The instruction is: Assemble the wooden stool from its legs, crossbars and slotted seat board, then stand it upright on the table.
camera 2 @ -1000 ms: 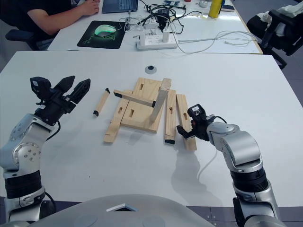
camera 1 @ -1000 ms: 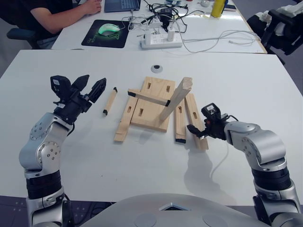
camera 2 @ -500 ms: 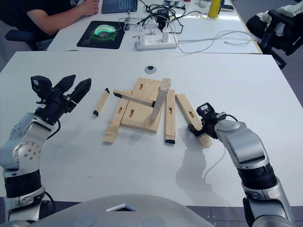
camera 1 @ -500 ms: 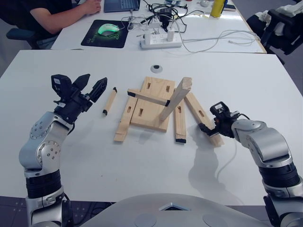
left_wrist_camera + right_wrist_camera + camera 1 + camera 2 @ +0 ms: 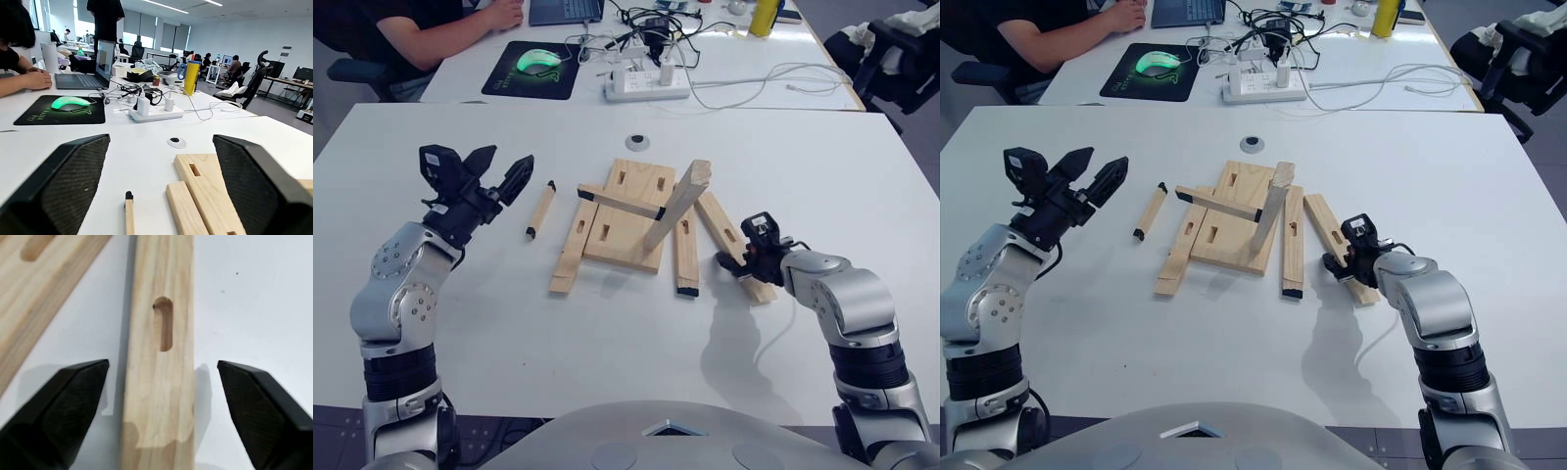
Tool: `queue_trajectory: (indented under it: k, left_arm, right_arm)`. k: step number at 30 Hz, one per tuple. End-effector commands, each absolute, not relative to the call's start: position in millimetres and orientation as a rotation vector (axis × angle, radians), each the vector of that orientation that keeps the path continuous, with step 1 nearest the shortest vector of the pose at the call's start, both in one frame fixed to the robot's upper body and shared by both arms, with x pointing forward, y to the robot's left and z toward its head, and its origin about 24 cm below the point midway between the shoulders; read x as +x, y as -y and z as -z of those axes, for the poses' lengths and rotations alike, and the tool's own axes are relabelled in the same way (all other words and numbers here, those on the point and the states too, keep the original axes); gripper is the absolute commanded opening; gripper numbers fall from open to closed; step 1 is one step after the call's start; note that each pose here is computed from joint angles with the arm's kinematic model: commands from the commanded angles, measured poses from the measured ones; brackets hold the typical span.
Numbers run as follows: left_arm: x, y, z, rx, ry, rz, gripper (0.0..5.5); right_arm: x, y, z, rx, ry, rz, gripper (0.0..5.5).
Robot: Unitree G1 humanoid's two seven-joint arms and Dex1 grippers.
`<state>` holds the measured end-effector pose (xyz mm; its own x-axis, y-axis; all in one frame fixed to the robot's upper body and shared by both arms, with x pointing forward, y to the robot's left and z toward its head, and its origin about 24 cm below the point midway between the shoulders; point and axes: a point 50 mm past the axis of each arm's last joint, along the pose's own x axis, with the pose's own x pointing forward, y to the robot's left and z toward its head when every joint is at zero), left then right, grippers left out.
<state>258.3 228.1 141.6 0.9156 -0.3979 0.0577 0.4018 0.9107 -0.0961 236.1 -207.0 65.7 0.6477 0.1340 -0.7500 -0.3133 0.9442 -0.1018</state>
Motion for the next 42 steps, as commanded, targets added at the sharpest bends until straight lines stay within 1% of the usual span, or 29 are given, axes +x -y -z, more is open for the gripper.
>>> queue_trajectory:
  k: [1,4,7,8,9,13,15,17,18,21,24,27,28,30,33,36,38,42]
  left_arm:
    - [263,-235,-149,-0.05,0.058,0.363,3.91]
    - [268,-241,-152,0.024,0.064,0.28,3.91]
    - [273,-248,-155,0.097,0.085,0.192,3.91]
    - [275,-250,-155,0.12,0.093,0.165,3.91]
    - [276,-251,-155,0.119,0.094,0.155,3.91]
    - [279,-255,-155,0.074,0.106,0.16,3.91]
    - [279,-254,-155,0.018,0.099,0.199,3.91]
    - [279,-253,-155,-0.051,0.094,0.256,3.91]
    - [279,-252,-156,-0.083,0.098,0.285,3.91]
    - [279,-249,-160,-0.144,0.107,0.37,3.91]
    - [281,-241,-170,-0.231,0.125,0.493,3.91]
    - [285,-235,-182,-0.326,0.12,0.608,3.91]
    - [285,-231,-189,-0.371,0.12,0.672,3.91]
    - [284,-225,-206,-0.463,0.127,0.795,3.91]
    - [283,-224,-235,-0.509,0.173,0.921,3.91]
    - [281,-215,-261,-0.548,0.208,1.048,3.91]
    - [280,-208,-273,-0.59,0.215,1.124,3.91]
    - [280,-192,-287,-0.627,0.184,1.241,3.91]
  right_arm:
    - [222,221,-38,-0.234,-0.965,-0.218,3.35]
    - [223,227,-34,-0.309,-0.937,-0.234,2.95]
    - [223,230,-30,-0.315,-0.934,-0.254,2.54]
    - [223,230,-30,-0.317,-0.938,-0.262,2.31]
    - [224,231,-29,-0.319,-0.936,-0.266,2.23]
    - [229,232,-30,-0.278,-0.925,-0.274,2.19]
    - [235,232,-34,-0.247,-0.881,-0.271,2.19]
    - [243,232,-44,-0.243,-0.797,-0.266,2.19]
    - [249,233,-50,-0.235,-0.752,-0.254,2.18]
    - [274,232,-85,-0.124,-0.506,-0.254,2.18]
    - [296,230,-135,0.071,-0.22,-0.295,2.18]
    - [302,223,-172,0.217,-0.034,-0.395,2.18]
    - [301,216,-186,0.258,0.007,-0.476,2.18]
    - [300,202,-212,0.309,0.074,-0.629,2.18]
    - [293,181,-248,0.353,0.139,-0.84,2.18]
    - [279,158,-276,0.432,0.184,-1.06,2.18]
    - [270,148,-286,0.462,0.193,-1.159,2.18]
    - [259,131,-284,0.435,0.129,-1.277,2.18]
